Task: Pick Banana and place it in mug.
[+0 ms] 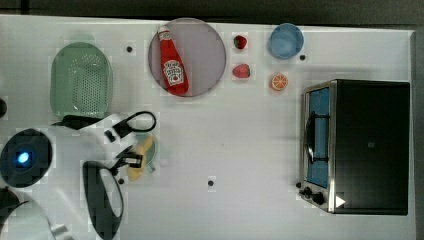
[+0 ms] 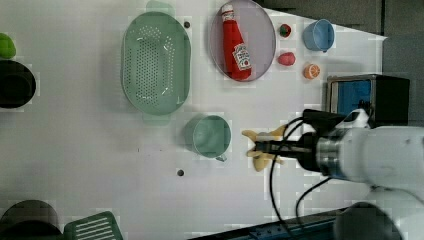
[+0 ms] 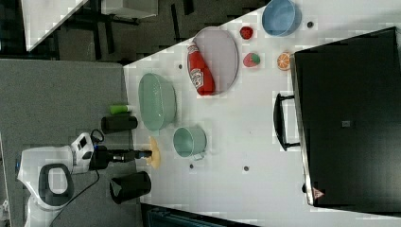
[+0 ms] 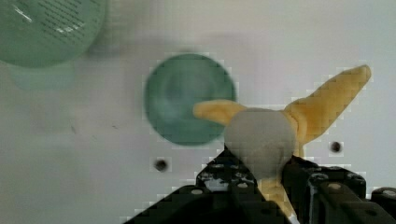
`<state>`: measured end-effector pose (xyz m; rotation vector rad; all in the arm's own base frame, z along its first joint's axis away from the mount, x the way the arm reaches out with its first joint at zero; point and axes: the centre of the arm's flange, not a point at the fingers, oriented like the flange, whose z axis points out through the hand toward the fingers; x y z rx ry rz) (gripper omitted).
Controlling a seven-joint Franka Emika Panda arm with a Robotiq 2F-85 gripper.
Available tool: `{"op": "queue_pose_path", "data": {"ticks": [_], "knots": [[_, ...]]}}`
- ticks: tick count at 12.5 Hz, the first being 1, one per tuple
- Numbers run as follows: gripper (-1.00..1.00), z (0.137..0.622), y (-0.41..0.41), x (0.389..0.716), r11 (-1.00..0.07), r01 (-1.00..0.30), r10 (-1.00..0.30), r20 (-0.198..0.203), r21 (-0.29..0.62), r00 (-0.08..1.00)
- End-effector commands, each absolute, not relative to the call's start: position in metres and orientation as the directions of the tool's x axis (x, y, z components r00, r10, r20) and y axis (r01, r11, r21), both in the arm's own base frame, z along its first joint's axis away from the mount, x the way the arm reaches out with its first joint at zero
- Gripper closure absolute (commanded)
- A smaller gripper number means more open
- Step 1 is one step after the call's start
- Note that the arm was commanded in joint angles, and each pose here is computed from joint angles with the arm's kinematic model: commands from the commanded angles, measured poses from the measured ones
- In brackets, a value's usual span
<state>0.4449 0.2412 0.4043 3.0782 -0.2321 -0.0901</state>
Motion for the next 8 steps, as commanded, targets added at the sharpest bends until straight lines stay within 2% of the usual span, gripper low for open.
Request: {"op": "queue_pose_path", "data": {"ticks": [1,5,8], "knots": [[0.42,0.373,0.247,0.448,-0.941,-0.335,-0.338,-0.05,0.055,0.94],[0.42,0.318,0.25,0.452,-0.935,-0.354,-0.353,-0.078,0.007,0.932],[0.36,0.293,0.245,0.455,-0.905,-0.426,-0.425,-0.112,0.015,0.898]]}}
